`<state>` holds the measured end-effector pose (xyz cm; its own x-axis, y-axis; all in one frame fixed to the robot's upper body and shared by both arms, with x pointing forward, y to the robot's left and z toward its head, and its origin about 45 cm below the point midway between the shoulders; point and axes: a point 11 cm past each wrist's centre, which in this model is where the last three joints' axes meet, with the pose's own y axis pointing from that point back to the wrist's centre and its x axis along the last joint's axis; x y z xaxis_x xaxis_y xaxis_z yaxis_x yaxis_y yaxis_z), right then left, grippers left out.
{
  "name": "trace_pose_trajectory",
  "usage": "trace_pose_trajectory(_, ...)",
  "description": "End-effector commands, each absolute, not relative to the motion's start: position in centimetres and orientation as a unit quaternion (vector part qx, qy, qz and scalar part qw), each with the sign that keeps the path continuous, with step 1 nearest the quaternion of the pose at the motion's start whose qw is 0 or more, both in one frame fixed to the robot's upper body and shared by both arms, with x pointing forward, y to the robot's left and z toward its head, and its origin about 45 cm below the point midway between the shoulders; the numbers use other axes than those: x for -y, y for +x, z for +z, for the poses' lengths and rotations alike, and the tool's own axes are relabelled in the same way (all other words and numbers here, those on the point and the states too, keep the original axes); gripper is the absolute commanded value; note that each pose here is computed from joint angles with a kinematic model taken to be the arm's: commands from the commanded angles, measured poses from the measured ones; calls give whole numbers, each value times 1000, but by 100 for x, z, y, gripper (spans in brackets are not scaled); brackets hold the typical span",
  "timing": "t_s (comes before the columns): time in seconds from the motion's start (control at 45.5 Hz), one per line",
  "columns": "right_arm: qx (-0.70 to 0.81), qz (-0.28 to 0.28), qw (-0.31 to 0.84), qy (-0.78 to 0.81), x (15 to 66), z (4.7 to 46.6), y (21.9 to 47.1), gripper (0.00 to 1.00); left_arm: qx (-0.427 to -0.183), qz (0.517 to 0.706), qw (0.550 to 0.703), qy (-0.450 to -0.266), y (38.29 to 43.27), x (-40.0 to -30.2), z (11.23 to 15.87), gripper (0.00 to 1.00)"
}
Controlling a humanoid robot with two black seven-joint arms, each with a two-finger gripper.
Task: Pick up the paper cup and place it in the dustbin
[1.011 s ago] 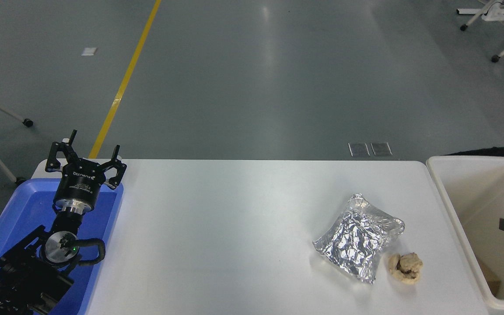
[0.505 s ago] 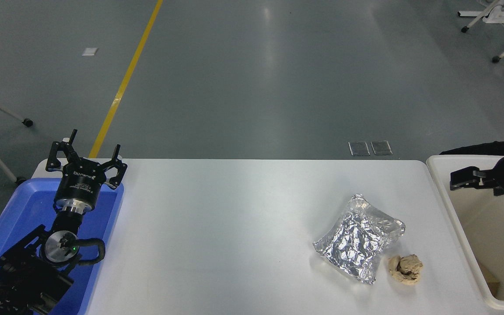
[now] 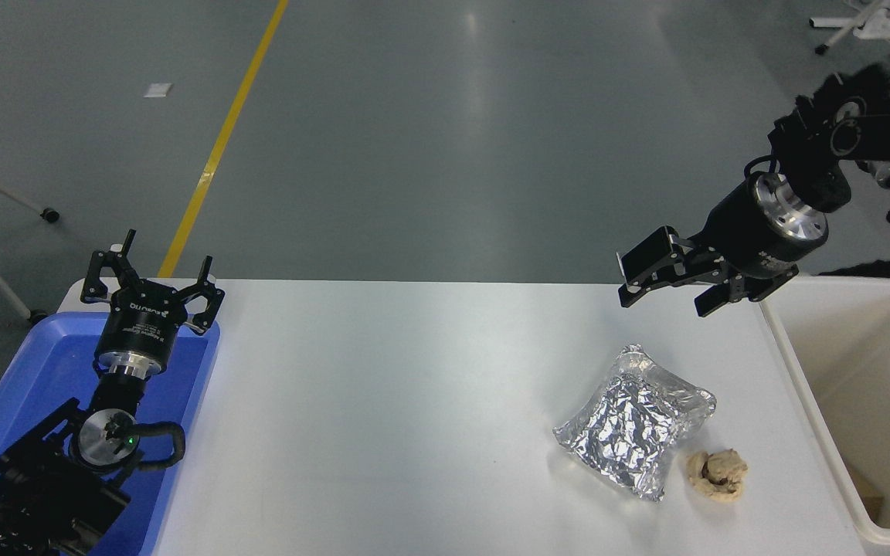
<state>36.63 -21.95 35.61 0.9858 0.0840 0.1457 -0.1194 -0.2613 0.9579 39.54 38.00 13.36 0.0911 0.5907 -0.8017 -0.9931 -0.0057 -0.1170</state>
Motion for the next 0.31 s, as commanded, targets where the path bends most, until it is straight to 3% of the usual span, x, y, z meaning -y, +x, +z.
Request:
trace_pose_trajectory(0.0, -10, 105, 605, 790, 1922, 3840, 3493, 100, -282, 613, 646, -357, 3951, -3802, 1334, 100)
trace_pose_trajectory(0.286, -4, 119, 600, 791, 1885, 3971, 3487, 100, -282, 613, 646, -357, 3951, -3803, 1333, 100)
